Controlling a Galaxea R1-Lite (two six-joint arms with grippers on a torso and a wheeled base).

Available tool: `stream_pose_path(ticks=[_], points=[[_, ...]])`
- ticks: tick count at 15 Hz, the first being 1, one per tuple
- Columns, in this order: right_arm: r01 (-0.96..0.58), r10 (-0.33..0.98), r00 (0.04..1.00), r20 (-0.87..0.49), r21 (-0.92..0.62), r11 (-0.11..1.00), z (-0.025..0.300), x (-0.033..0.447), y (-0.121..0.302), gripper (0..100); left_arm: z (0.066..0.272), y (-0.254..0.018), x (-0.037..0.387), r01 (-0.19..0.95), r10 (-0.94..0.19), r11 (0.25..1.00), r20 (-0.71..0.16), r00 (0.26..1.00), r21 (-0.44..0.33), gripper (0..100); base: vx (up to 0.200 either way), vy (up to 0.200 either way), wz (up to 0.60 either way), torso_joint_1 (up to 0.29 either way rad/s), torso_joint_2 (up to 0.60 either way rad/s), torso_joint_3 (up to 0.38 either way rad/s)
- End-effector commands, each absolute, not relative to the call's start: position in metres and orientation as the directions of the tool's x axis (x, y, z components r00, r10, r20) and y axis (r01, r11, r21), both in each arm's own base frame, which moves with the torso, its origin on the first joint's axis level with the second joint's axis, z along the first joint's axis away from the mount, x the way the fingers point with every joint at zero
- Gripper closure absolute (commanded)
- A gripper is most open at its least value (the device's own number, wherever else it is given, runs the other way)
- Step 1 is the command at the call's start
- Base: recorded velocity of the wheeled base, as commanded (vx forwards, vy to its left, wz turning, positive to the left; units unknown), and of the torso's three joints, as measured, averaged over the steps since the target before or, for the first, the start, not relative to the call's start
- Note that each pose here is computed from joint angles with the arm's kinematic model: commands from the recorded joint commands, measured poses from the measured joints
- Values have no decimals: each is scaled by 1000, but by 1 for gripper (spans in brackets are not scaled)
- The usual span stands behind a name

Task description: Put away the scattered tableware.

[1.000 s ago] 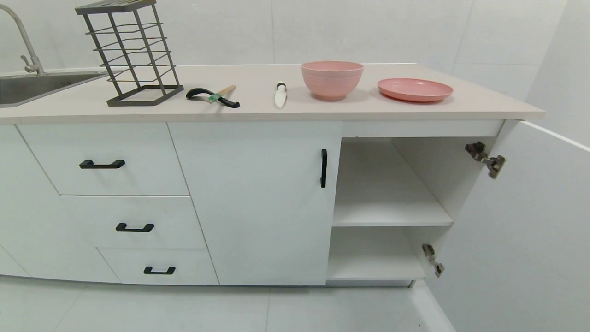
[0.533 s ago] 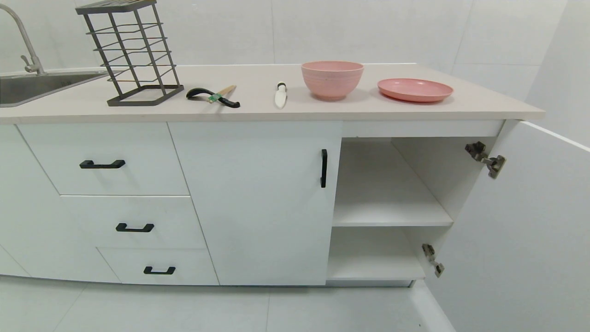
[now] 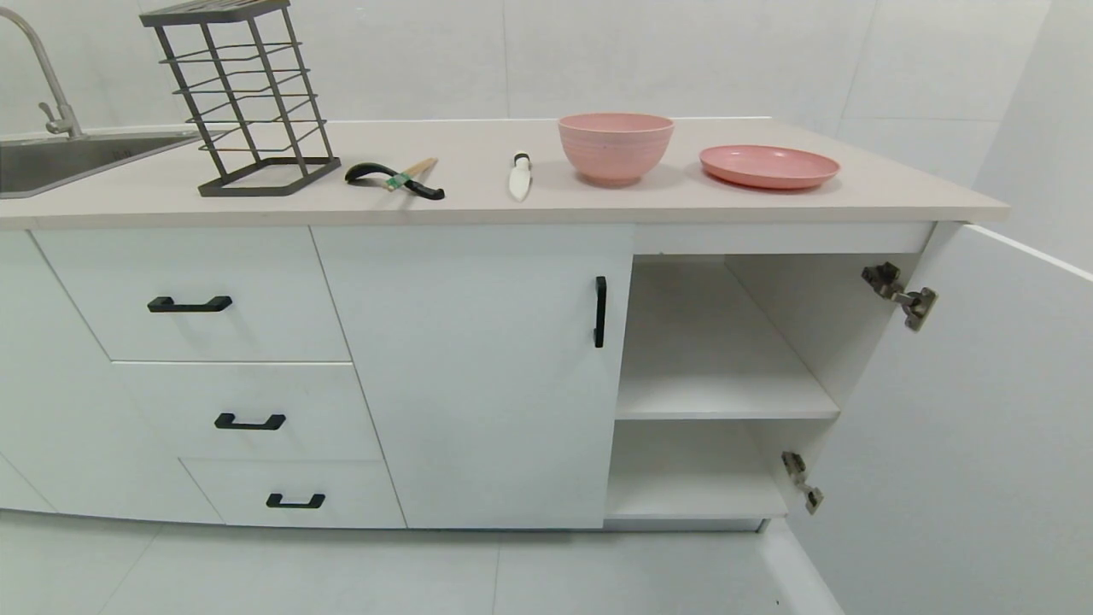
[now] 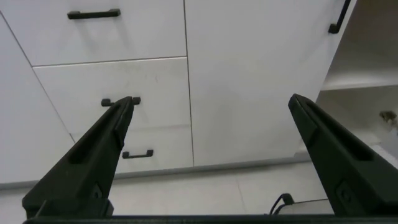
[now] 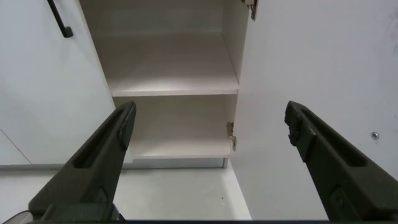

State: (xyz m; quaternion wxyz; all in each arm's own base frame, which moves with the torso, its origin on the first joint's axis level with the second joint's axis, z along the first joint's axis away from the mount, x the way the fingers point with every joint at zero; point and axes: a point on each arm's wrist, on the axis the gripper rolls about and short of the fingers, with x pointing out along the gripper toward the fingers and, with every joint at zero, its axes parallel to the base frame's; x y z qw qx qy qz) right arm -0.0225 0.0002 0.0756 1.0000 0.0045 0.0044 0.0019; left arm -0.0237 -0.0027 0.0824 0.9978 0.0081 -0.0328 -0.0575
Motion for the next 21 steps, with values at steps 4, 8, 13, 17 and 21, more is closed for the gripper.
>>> stream_pose_path(ticks=[4, 8, 13, 17, 21], points=[[-5, 5, 1000, -9, 11, 1000, 76, -22, 0, 0, 83, -1, -23, 33, -38, 997, 67, 997, 73, 0, 0, 0, 0, 0, 0, 0], [-5, 5, 1000, -9, 11, 1000, 76, -22, 0, 0, 83, -1, -23, 26, -31, 997, 64, 997, 71, 0, 0, 0, 0, 0, 0, 0], [-4, 5, 1000, -12, 12, 1000, 75, -22, 0, 0, 75, -1, -23, 61, -61, 998, 0, 998, 25, 0, 0, 0, 0, 0, 0, 0], [-4, 5, 1000, -11, 12, 1000, 75, -22, 0, 0, 75, -1, -23, 63, -63, 998, 0, 998, 20, 0, 0, 0, -300, 0, 2, 0], [-4, 5, 1000, -12, 11, 1000, 75, -22, 0, 0, 75, -1, -23, 60, -60, 998, 0, 998, 17, 0, 0, 0, -300, 1, 2, 0]])
